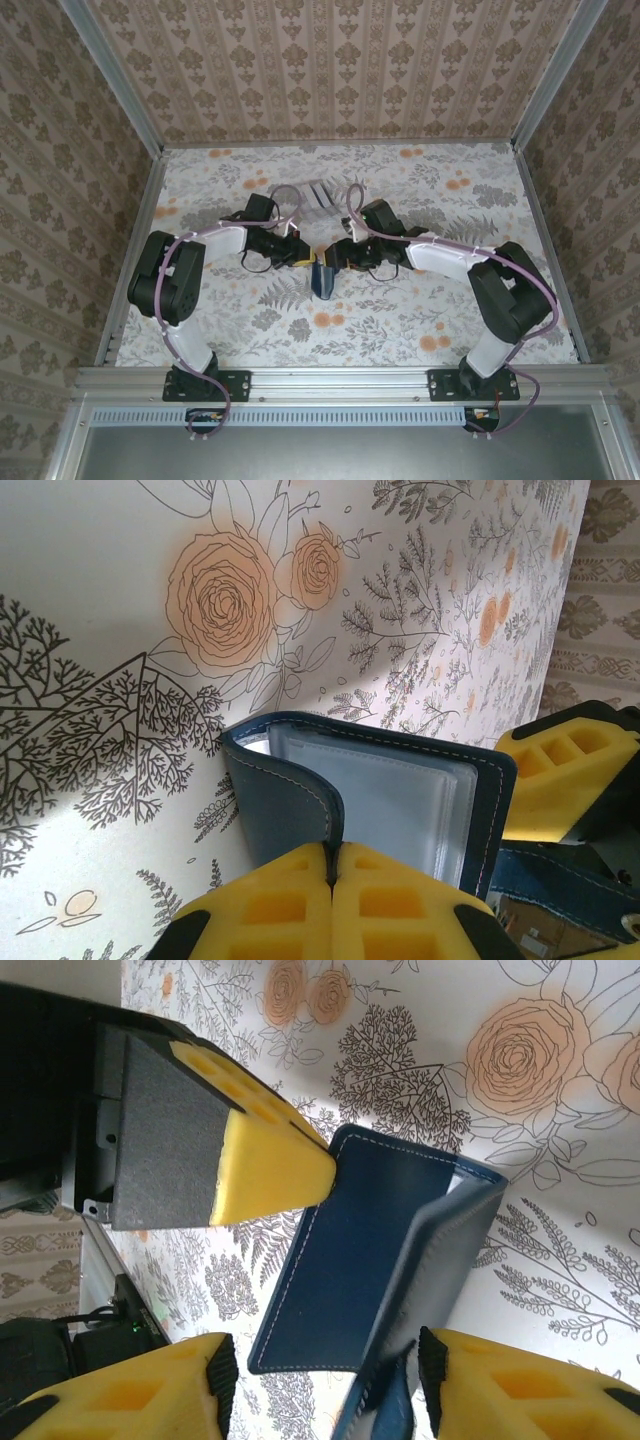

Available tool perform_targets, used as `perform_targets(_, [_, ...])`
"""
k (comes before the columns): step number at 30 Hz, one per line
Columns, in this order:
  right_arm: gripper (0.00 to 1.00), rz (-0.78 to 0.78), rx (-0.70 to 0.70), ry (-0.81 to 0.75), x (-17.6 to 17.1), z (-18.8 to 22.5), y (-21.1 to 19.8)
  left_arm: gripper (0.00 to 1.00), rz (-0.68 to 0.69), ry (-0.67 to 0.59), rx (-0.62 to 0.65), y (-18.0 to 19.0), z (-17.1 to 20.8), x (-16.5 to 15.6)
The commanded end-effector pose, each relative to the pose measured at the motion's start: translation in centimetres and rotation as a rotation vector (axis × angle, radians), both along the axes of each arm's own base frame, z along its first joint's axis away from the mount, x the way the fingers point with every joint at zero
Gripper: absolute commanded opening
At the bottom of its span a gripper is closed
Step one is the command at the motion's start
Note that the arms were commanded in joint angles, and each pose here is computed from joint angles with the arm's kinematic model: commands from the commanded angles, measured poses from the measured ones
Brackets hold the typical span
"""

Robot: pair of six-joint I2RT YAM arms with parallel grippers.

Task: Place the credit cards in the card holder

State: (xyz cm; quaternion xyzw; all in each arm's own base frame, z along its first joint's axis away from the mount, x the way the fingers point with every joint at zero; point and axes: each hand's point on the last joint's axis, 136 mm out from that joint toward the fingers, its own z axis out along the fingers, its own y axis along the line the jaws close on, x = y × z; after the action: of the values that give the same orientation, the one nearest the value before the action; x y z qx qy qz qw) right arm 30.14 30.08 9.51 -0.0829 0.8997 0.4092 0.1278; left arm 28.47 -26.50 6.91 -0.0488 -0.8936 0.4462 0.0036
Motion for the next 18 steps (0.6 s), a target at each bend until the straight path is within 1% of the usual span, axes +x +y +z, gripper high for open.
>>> perform_targets(1, [0.47, 0.003, -0.062, 0.030, -0.2, -1.3, -0.3, 0.00, 0.023, 0.033, 0.052, 0.5, -1.0, -0.3])
perform_targets(3, [0.36, -0.013, -0.093, 0.045, -0.1, -2.0, -0.7, 0.00, 0.024, 0.038, 0.055, 0.6, -1.2, -0.3])
perform_targets(5, [0.32, -0.023, -0.102, 0.054, 0.0, -2.4, -0.9, 0.00, 0.026, 0.041, 0.057, 0.6, -1.3, -0.4])
perform_targets(13, [0.21, -0.027, -0.099, 0.050, 0.1, -2.6, -0.9, 0.00, 0.032, 0.055, 0.078, 1.2, -2.2, -0.8])
perform_targets(16, [0.19, -0.035, -0.106, 0.053, 0.2, -2.8, -1.1, 0.00, 0.034, 0.057, 0.082, 1.4, -2.4, -0.9])
perform_targets(18, [0.19, -0.038, -0.107, 0.055, 0.1, -2.9, -1.2, 0.00, 0.036, 0.061, 0.084, 1.5, -2.6, -0.9])
